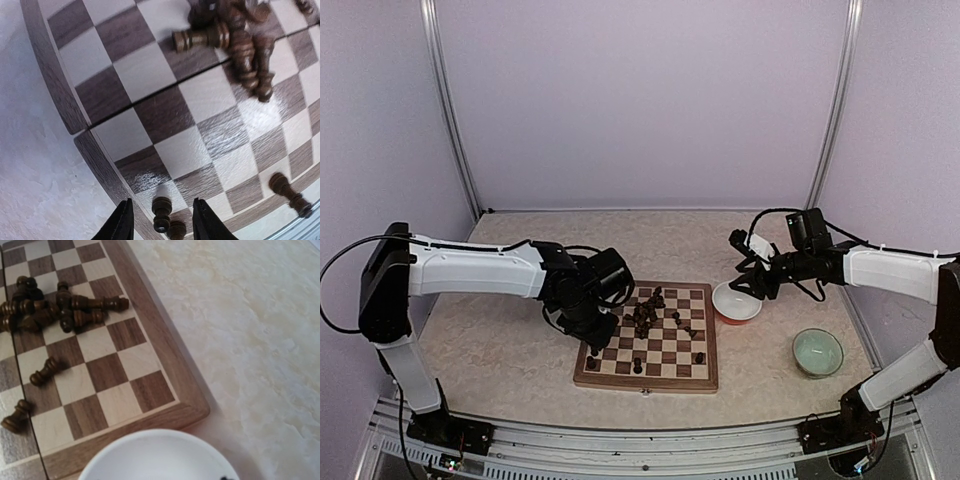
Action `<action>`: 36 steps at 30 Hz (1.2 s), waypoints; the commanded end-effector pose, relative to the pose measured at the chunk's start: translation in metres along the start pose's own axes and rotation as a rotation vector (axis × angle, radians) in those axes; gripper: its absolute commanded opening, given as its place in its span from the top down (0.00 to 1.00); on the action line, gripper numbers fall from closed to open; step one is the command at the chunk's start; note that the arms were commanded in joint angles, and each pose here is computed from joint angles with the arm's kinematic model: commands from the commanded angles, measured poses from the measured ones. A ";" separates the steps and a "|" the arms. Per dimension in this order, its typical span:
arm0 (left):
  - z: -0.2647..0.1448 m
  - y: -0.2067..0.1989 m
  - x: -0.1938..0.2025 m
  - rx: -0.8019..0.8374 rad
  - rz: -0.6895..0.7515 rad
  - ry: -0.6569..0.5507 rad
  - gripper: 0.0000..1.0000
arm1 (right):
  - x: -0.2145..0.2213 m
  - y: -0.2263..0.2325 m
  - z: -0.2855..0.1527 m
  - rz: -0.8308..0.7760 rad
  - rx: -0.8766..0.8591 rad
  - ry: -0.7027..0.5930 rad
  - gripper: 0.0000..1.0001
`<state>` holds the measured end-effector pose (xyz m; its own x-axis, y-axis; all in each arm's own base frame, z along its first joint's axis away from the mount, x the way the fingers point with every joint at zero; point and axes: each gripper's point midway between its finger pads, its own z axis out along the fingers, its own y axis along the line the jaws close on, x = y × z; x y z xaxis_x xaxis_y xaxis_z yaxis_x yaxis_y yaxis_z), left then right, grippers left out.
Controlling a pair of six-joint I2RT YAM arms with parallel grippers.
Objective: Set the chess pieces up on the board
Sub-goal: Place the pawn at h7, then pick up the pawn from the chessboard.
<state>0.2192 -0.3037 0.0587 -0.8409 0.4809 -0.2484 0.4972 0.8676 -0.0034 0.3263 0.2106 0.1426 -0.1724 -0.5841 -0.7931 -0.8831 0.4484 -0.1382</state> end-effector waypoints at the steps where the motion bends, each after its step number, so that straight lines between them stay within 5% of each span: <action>1: -0.042 -0.001 -0.042 -0.008 -0.001 -0.139 0.55 | -0.008 0.000 -0.002 -0.022 0.002 -0.009 0.49; 10: -0.047 -0.025 -0.108 0.057 0.022 -0.297 0.54 | -0.007 -0.002 -0.002 -0.032 0.017 0.001 0.49; 16: -0.019 -0.038 -0.130 0.065 0.035 -0.283 0.56 | -0.008 -0.003 -0.005 -0.041 0.034 -0.002 0.49; 36: 0.035 -0.023 -0.127 0.062 0.014 -0.179 0.75 | -0.003 -0.003 -0.001 -0.045 0.026 0.017 0.49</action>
<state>0.3180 -0.3845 0.0623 -0.7860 0.4566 -0.4168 0.5159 0.8560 -0.0350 0.3298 0.2062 0.1402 -0.1603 -0.6106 -0.7755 -0.8743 0.4525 -0.1756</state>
